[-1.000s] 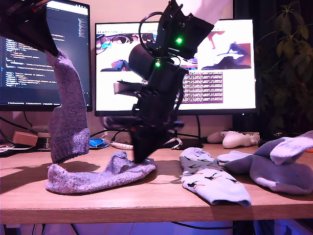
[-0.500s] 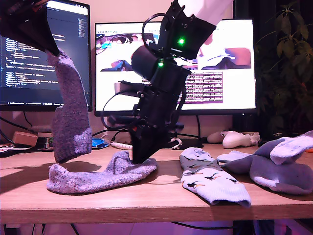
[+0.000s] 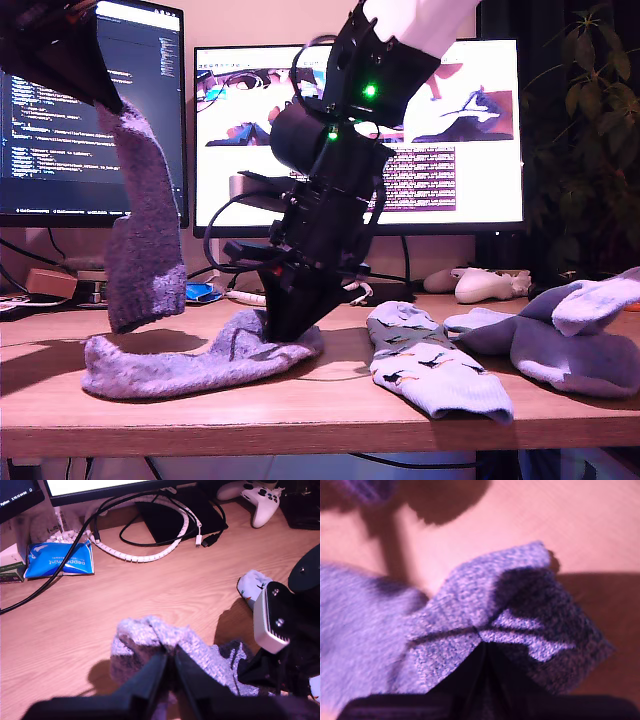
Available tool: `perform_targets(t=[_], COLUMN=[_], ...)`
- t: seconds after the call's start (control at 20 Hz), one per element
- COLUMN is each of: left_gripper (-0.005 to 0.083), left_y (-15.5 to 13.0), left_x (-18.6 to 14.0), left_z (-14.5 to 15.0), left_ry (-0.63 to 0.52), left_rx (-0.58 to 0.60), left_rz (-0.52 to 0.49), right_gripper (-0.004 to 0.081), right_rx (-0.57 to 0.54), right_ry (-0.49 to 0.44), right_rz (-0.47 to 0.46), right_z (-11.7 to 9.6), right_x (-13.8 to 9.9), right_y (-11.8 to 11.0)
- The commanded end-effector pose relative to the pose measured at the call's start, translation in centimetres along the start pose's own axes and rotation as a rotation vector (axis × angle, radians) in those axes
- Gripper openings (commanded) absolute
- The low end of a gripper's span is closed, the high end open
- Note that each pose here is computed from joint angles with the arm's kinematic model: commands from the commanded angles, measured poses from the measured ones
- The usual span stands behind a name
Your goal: Pair up the socks based on colour and pattern, by placing them on top of one another
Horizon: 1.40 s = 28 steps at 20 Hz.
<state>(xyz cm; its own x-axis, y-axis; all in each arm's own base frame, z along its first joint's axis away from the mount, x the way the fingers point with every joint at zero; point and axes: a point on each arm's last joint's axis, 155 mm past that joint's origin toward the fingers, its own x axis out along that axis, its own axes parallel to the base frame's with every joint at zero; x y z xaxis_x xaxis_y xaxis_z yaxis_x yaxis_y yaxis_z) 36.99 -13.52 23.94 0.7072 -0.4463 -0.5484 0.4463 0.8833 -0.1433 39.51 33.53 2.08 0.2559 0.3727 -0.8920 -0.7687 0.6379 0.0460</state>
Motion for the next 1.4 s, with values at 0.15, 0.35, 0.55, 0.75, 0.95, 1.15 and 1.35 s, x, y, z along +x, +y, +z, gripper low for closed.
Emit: perform_targets(t=[0.15, 0.35, 0.55, 0.75, 0.95, 1.15, 1.35], left_gripper=[-0.0020, -0.0020, -0.0020, -0.0020, -0.0020, -0.0020, -0.0020], left_y=[-0.9, -1.2, -1.5, -2.3, -2.9, -3.6, -4.5], left_x=[-0.4, -0.4, -0.5, -0.4, -0.3, -0.3, -0.3], left_z=[0.5, 0.7, 1.5, 1.7, 2.2, 2.3, 3.5], left_ry=[-0.021, -0.028, -0.057, -0.063, -0.086, -0.087, -0.139], left_rx=[0.009, 0.011, 0.022, 0.034, 0.049, 0.059, 0.087], left_rz=[-0.044, -0.060, -0.075, -0.092, -0.105, -0.118, -0.138], right_gripper=[-0.0013, -0.0013, -0.0013, -0.0013, -0.0013, -0.0013, -0.0013], right_rx=[-0.017, 0.007, 0.033, 0.070, 0.138, 0.196, 0.226], right_ry=[0.023, -0.016, -0.090, -0.197, -0.253, -0.324, -0.371], right_rz=[-0.075, -0.081, -0.093, -0.108, -0.168, -0.204, -0.230], right_z=[-1.2, 0.1, 2.4, 4.6, 4.6, 1.6, -3.0], right_x=[2.7, 0.8, -5.4, -11.4, -13.9, -14.3, -15.7], right_y=[-2.0, -2.0, -1.5, -1.1, -1.9, -1.9, -1.4])
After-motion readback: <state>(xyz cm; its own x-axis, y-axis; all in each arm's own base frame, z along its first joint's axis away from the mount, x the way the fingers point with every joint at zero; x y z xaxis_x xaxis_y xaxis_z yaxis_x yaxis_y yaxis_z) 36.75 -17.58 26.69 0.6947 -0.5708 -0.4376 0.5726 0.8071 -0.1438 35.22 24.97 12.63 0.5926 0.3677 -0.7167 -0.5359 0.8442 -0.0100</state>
